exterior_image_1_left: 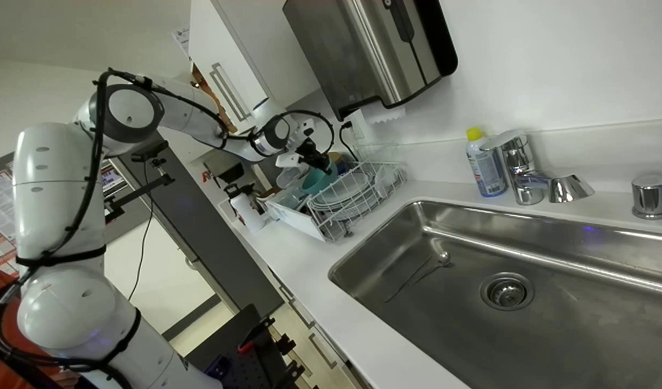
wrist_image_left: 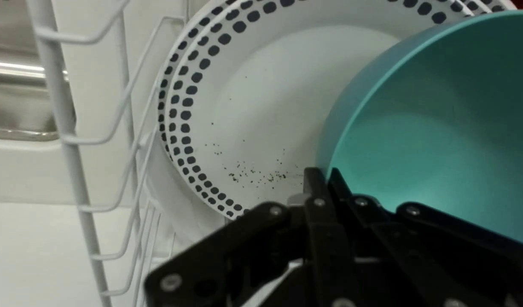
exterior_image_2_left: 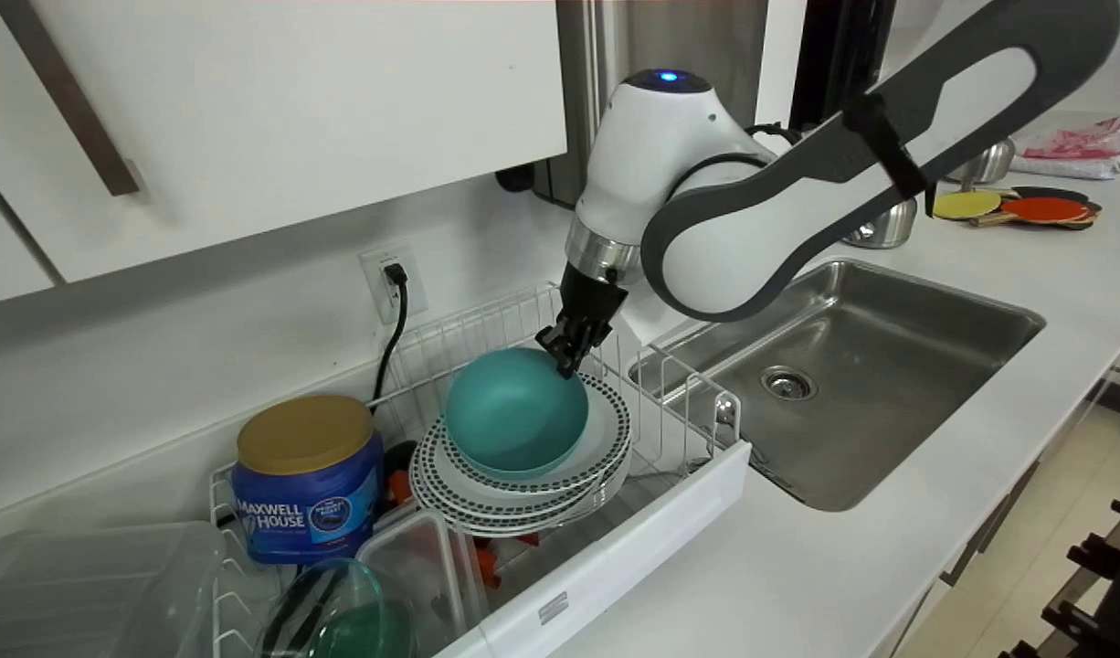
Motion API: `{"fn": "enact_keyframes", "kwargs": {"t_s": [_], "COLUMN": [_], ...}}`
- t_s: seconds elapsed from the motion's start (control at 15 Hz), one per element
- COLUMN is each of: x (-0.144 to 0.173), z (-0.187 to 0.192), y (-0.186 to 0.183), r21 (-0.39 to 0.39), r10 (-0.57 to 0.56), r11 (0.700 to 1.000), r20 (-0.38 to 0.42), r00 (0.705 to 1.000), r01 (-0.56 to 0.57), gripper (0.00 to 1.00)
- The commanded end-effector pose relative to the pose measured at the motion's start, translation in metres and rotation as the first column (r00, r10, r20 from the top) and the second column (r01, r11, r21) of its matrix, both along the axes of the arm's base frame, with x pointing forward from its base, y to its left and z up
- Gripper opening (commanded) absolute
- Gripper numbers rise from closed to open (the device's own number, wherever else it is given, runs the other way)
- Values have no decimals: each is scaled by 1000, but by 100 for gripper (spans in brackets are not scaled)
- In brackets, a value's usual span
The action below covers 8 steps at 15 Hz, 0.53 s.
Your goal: Pick up the bowl from the sink and place it on top of the plates on the dishrack
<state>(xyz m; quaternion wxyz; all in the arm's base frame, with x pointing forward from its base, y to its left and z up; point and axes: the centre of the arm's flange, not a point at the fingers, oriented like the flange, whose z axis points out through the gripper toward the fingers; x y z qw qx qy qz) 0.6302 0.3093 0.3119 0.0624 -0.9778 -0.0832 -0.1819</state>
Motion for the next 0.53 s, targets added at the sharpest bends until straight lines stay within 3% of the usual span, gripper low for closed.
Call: {"fn": "enact_keyframes", "kwargs": {"t_s": [0.0,0.2,0.27,0.33,0.47], "x": [14,15,16,16,14], "z": [-8,-15,-15,-15,-11], "y": [6,6,6,6,5], "r21": [1,6,8,7,9], "r10": [-1,-3,-5,-6,-9], "r11": [1000,1000,1000,1000,1000], "r20": [-28,-39,-40,-42,-37], "r00": [1000,999,999,999,999], "r01": [1,4,5,6,9], "gripper": [1,1,22,33,45]}}
